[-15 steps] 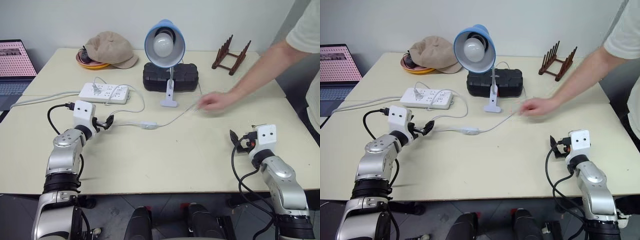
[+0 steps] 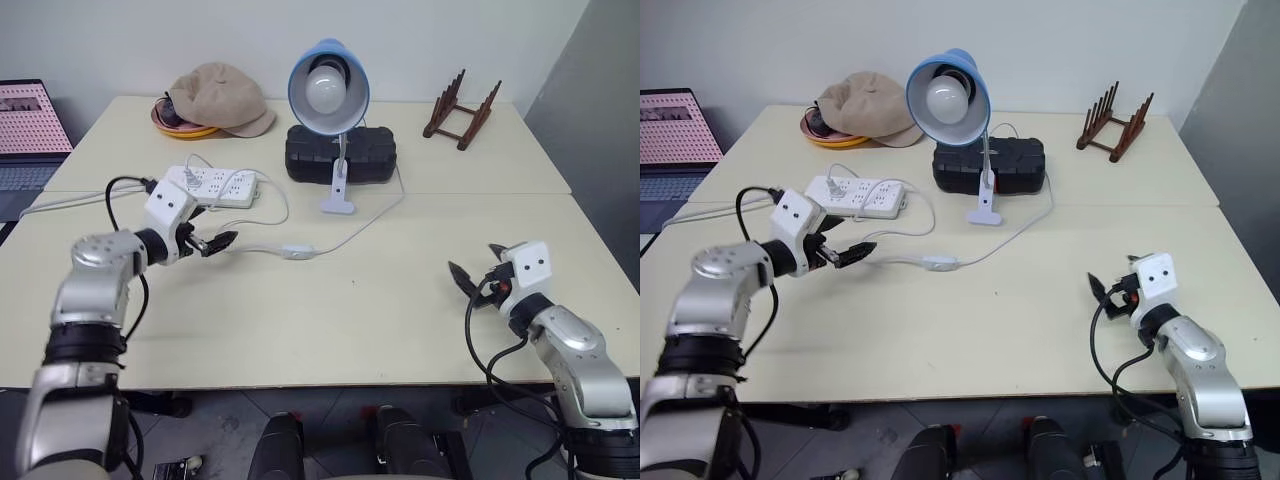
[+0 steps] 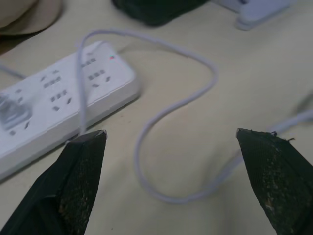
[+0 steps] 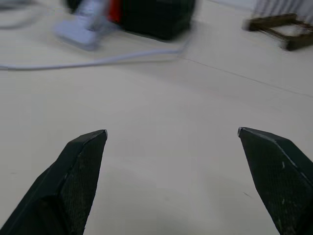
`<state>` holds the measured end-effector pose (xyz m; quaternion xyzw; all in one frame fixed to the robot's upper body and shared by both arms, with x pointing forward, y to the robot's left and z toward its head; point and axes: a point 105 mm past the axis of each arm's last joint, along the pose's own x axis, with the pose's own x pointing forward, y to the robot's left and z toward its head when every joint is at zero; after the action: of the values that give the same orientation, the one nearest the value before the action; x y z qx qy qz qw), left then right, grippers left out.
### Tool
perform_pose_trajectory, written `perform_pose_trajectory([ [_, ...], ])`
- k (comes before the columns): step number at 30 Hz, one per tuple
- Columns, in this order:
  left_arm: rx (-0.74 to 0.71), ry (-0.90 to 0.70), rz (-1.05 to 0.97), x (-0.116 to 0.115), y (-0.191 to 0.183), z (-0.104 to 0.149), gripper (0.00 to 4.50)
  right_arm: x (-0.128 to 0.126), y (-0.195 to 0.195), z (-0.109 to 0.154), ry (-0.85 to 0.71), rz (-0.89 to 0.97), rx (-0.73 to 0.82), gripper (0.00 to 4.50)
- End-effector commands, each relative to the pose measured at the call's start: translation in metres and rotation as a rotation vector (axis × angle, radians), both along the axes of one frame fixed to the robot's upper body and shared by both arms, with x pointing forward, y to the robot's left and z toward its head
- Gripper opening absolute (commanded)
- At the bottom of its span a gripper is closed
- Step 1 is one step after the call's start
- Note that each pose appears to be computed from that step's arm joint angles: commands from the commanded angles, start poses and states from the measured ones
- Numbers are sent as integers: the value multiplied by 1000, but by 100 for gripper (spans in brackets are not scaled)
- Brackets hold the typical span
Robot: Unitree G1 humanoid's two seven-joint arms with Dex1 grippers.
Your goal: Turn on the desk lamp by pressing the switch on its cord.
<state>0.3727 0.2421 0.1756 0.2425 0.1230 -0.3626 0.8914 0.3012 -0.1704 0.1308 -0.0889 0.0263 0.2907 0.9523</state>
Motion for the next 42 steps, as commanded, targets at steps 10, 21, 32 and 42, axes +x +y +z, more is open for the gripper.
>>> perform_pose_trajectory([
  [10, 442, 76, -493, 15, -56, -25, 442, -35, 80, 7, 87, 386, 67, 450],
  [21, 466, 90, -566, 25, -76, -33, 405, -47, 75, 3, 96, 293, 86, 450],
  [32, 472, 97, -580, 26, -83, -33, 185, -45, 70, 6, 89, 263, 87, 450],
  [42, 369, 155, -570, 24, -86, -33, 38, -42, 65, 8, 87, 252, 91, 450],
])
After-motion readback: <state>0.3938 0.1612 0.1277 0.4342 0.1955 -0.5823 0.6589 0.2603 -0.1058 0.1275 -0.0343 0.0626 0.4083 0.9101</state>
